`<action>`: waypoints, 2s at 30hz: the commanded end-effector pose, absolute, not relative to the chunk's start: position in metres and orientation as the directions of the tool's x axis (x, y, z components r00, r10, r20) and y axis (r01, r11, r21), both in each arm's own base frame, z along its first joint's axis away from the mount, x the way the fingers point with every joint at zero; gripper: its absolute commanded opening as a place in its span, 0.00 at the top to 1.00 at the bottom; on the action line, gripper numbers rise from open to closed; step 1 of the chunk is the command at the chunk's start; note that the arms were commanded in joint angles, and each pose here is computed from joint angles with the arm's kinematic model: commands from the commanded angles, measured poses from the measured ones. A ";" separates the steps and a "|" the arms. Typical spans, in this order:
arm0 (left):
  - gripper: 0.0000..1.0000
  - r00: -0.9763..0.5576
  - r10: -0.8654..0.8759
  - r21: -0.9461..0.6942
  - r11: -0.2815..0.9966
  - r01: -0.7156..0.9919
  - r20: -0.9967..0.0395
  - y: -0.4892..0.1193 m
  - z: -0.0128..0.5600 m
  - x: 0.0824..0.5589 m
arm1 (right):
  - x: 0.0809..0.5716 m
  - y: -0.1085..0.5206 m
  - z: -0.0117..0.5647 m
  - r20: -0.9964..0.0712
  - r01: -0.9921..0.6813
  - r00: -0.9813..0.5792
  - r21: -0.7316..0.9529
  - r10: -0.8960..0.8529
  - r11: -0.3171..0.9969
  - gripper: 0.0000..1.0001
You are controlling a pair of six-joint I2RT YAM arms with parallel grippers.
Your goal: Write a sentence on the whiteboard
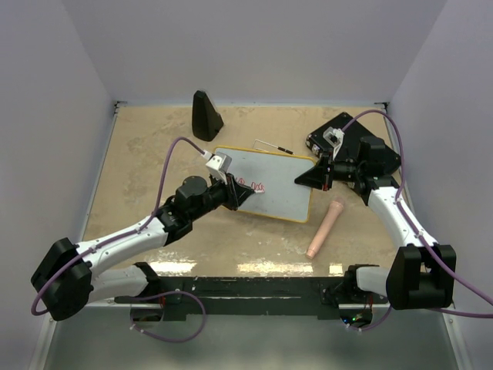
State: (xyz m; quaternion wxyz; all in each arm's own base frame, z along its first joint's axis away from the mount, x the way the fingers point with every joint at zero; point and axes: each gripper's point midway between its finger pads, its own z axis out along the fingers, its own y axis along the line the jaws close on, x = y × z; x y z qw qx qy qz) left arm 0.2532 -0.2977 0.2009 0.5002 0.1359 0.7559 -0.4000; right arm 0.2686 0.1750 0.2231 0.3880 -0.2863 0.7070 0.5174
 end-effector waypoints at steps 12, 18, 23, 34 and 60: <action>1.00 -0.373 -0.311 -0.486 0.562 0.669 -0.874 -0.301 0.265 0.249 | 0.255 0.180 0.245 -0.879 -0.860 -0.477 0.466 -0.003 0.209 1.00; 1.00 -0.348 -0.325 -0.476 0.579 0.662 -0.880 -0.303 0.272 0.258 | 0.255 0.180 0.245 -0.880 -0.860 -0.476 0.465 -0.003 0.209 1.00; 1.00 -0.337 -0.330 -0.471 0.581 0.663 -0.882 -0.307 0.277 0.265 | 0.254 0.180 0.247 -0.881 -0.862 -0.473 0.462 -0.003 0.208 1.00; 1.00 -0.344 -0.287 -0.447 0.635 0.631 -0.894 -0.304 0.258 0.273 | 0.254 0.179 0.246 -0.882 -0.863 -0.472 0.461 -0.002 0.209 1.00; 1.00 -0.466 -0.211 -0.483 0.634 0.604 -0.859 -0.302 0.210 0.255 | 0.254 0.179 0.248 -0.883 -0.864 -0.469 0.458 -0.002 0.209 1.00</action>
